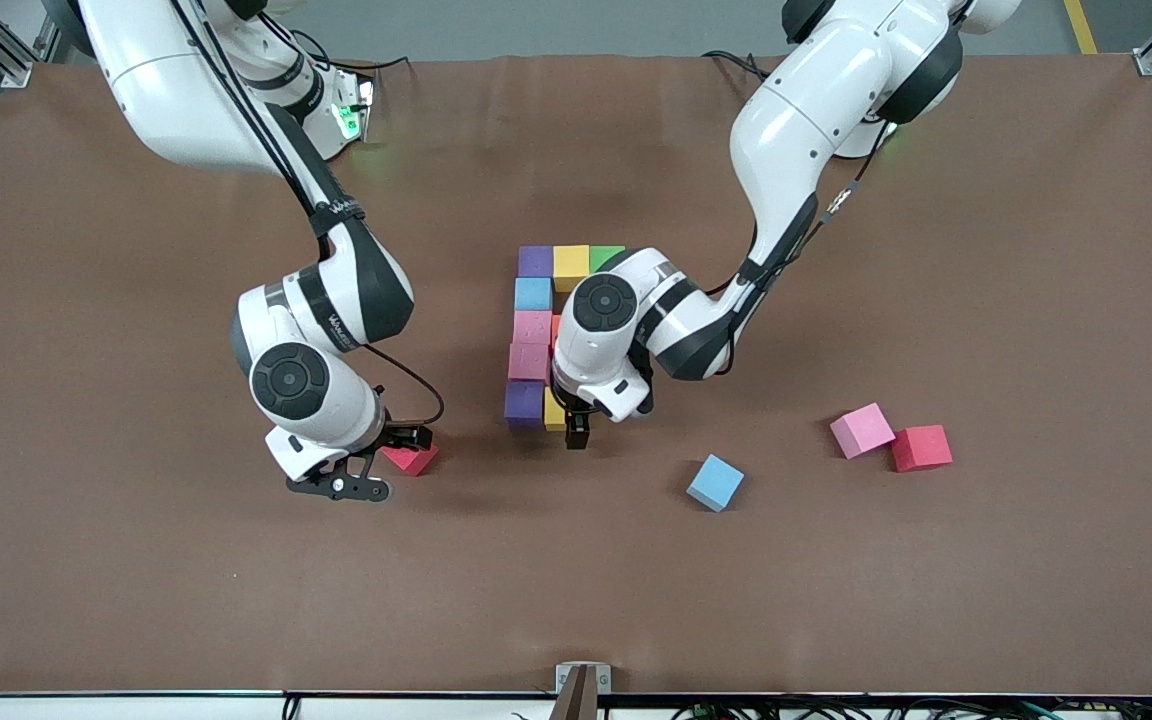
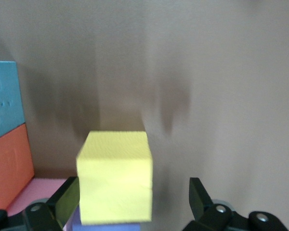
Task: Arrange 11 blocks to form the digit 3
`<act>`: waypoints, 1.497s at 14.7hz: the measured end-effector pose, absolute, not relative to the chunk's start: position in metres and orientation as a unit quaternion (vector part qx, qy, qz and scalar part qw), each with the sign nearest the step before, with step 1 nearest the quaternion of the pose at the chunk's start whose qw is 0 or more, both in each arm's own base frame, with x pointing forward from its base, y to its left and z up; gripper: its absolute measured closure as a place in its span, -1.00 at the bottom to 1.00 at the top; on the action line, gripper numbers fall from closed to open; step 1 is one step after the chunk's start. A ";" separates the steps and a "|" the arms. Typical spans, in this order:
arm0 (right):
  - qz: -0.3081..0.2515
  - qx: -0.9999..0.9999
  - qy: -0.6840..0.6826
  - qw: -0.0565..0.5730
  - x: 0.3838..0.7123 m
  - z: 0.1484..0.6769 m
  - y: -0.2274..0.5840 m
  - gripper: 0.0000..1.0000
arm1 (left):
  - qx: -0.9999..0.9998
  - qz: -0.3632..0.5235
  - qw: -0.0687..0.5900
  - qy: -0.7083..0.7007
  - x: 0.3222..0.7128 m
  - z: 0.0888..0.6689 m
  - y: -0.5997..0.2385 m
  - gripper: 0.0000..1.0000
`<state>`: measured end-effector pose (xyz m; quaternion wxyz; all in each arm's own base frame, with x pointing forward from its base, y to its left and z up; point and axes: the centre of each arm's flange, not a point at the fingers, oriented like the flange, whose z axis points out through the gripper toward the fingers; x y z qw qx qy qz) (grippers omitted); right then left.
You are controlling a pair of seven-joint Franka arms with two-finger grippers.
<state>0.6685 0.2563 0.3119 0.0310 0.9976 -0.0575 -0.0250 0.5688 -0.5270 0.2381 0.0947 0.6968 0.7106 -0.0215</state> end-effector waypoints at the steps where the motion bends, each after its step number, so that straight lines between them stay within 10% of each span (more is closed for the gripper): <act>1: -0.025 0.998 -0.057 0.031 0.669 0.312 0.256 -1.00 | 0.698 -0.019 0.098 0.709 0.570 0.248 -0.526 -1.00; 22: -0.066 0.997 0.001 0.049 0.637 0.466 0.081 -1.00 | 0.836 0.006 0.015 0.548 0.699 0.288 -0.289 -1.00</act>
